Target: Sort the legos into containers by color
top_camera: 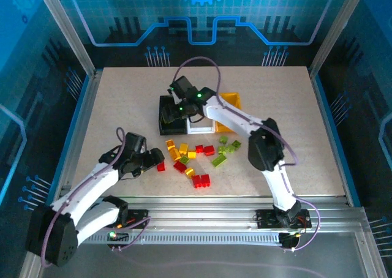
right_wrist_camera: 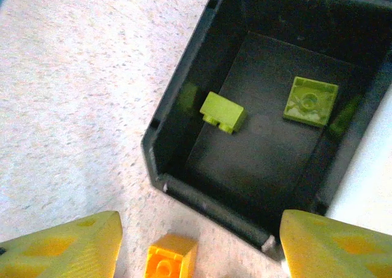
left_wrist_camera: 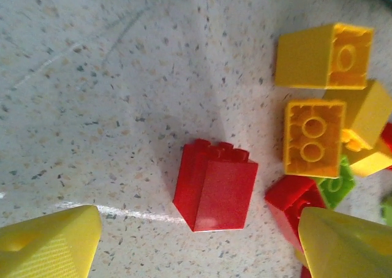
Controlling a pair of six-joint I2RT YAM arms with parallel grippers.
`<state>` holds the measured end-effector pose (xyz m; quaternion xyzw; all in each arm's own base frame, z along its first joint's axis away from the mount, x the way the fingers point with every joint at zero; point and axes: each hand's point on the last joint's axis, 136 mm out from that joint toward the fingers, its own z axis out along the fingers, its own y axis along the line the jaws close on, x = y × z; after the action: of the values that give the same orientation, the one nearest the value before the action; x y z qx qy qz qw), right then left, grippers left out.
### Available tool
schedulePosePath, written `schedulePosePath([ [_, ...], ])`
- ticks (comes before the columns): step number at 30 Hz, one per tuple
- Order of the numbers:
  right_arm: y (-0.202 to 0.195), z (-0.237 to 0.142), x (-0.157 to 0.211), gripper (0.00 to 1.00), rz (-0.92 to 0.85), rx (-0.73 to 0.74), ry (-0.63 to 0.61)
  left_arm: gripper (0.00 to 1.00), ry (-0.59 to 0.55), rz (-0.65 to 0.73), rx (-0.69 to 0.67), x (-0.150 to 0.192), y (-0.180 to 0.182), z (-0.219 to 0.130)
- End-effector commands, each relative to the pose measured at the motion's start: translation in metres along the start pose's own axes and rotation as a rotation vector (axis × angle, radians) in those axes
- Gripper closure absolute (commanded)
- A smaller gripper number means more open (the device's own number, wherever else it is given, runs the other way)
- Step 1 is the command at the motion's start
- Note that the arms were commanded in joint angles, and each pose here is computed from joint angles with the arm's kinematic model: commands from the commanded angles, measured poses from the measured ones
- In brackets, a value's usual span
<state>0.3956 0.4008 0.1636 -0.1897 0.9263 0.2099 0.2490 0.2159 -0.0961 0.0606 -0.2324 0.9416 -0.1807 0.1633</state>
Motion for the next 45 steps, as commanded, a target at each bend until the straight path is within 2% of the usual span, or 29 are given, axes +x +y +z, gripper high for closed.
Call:
schedulePosePath([
  [1, -0.002, -0.037, -0.011, 0.3, 0.037, -0.037, -0.089, 0.15, 0.015, 0.099, -0.005, 0.0, -0.017, 0.008],
  [8, -0.038, -0.062, 0.025, 0.3, 0.104, -0.009, -0.087, 0.27, 0.042, 0.181, -0.135, 0.007, -0.007, 0.032],
  [15, -0.066, -0.089, 0.061, 0.3, 0.134, 0.045, -0.098, 0.52, 0.041, 0.195, -0.151, 0.007, -0.009, 0.045],
  [19, -0.084, -0.11, 0.079, 0.3, 0.178, 0.068, -0.121, 0.61, 0.028, 0.219, -0.151, 0.004, -0.016, 0.04],
  [21, -0.094, -0.12, 0.088, 0.3, 0.203, 0.085, -0.13, 0.63, 0.027, 0.241, -0.131, 0.003, -0.027, 0.034],
  [25, -0.121, -0.143, 0.109, 0.3, 0.267, 0.134, -0.156, 0.65, 0.026, 0.311, -0.068, 0.002, -0.067, 0.017],
  [31, -0.159, -0.166, 0.144, 0.3, 0.353, 0.217, -0.173, 0.66, 0.001, 0.421, 0.112, -0.012, -0.178, 0.005],
  [37, -0.175, -0.168, 0.178, 0.3, 0.399, 0.262, -0.139, 0.69, -0.001, 0.495, 0.213, -0.033, -0.281, 0.034],
  [40, -0.176, -0.168, 0.188, 0.3, 0.415, 0.261, -0.127, 0.69, -0.011, 0.506, 0.23, -0.046, -0.316, 0.054],
  [45, -0.177, -0.168, 0.198, 0.3, 0.422, 0.26, -0.113, 0.7, -0.029, 0.511, 0.228, -0.062, -0.352, 0.085],
])
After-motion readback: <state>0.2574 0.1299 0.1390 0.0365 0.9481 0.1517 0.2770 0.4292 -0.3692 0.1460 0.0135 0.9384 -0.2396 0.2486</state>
